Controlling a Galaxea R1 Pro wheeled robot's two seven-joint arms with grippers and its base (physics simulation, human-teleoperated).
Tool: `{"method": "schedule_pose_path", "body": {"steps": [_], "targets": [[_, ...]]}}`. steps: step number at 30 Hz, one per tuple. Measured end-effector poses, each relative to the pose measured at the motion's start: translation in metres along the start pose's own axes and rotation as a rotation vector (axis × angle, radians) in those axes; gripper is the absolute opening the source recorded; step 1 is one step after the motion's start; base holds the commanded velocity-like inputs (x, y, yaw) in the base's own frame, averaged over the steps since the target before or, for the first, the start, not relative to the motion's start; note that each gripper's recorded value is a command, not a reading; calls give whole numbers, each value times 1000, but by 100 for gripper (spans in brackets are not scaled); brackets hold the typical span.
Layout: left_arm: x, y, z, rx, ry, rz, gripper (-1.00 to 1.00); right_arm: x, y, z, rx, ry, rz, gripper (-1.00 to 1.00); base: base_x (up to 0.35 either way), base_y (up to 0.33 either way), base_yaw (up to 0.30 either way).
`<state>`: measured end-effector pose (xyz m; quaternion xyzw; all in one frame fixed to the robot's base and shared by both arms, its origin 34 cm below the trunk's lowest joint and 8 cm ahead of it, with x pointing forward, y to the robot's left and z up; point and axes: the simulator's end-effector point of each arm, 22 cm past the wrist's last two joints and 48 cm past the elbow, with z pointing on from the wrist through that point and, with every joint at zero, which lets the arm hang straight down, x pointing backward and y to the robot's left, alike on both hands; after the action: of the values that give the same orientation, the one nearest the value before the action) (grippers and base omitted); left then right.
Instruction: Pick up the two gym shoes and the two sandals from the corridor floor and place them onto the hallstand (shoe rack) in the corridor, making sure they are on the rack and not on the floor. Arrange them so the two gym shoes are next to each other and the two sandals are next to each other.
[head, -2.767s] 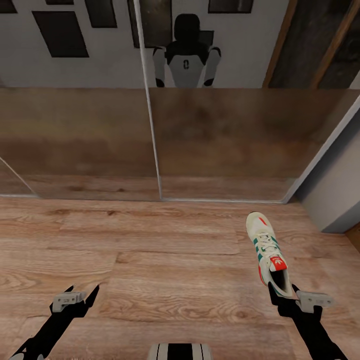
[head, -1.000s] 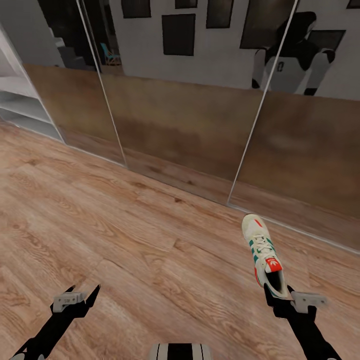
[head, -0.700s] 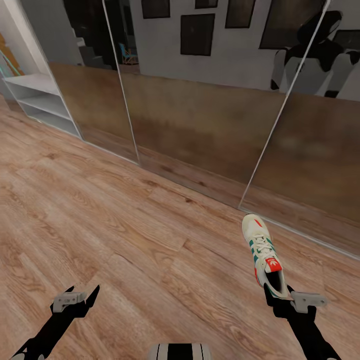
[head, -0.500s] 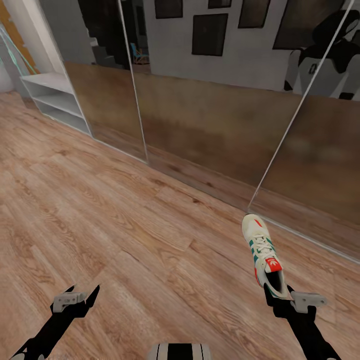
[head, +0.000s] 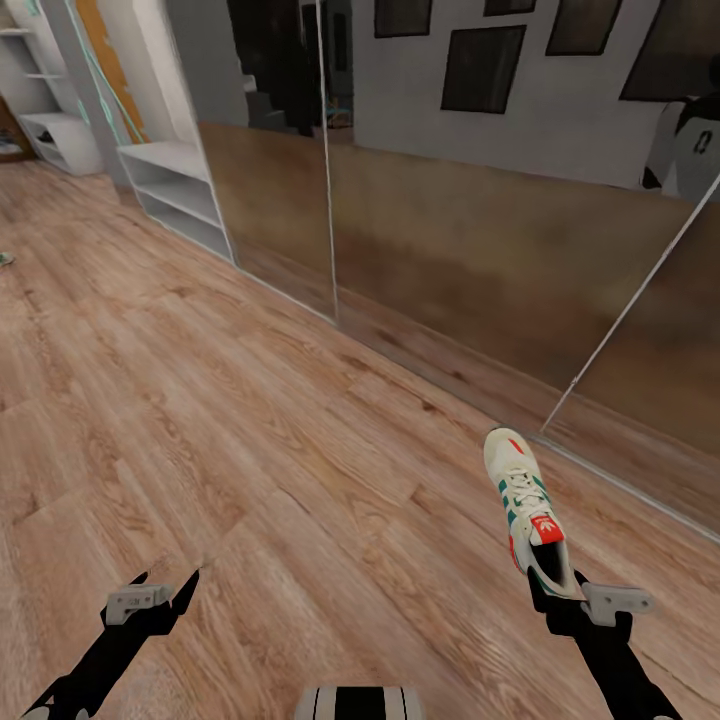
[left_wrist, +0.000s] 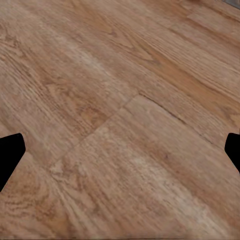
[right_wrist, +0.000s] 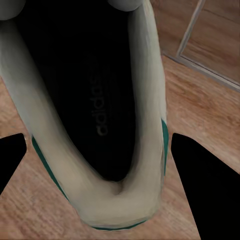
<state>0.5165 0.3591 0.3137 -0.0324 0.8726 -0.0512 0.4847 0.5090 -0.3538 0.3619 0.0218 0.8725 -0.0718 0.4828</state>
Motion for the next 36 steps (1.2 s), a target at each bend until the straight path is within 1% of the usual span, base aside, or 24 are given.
{"method": "schedule_pose_path", "body": {"steps": [16, 19, 23, 24, 25, 26, 36], "targets": [[-1, -2, 2, -4, -2, -4, 100, 0, 1, 0, -1, 0, 0, -100, 0, 0, 278], [-2, 6, 3, -39, -4, -5, 100, 0, 0, 0, 0, 1, 1, -100, 0, 0, 278], [-1, 21, 3, -137, -5, -14, 100, 0, 0, 0, 3, 1, 1, -100, 0, 0, 278], [0, 21, 4, -152, -4, -15, 100, 0, 0, 0, 3, 1, 1, -100, 0, 0, 278], [0, 21, 4, -152, -4, -15, 100, 0, 0, 0, 3, 1, 1, -100, 0, 0, 278], [3, 11, 9, -171, 4, -9, 100, 0, 1, 0, 2, 1, 1, -100, 0, 0, 278], [4, 5, 12, -180, 7, -5, 100, 0, 2, 1, 0, 1, 1, -100, 0, 0, 278]]}}
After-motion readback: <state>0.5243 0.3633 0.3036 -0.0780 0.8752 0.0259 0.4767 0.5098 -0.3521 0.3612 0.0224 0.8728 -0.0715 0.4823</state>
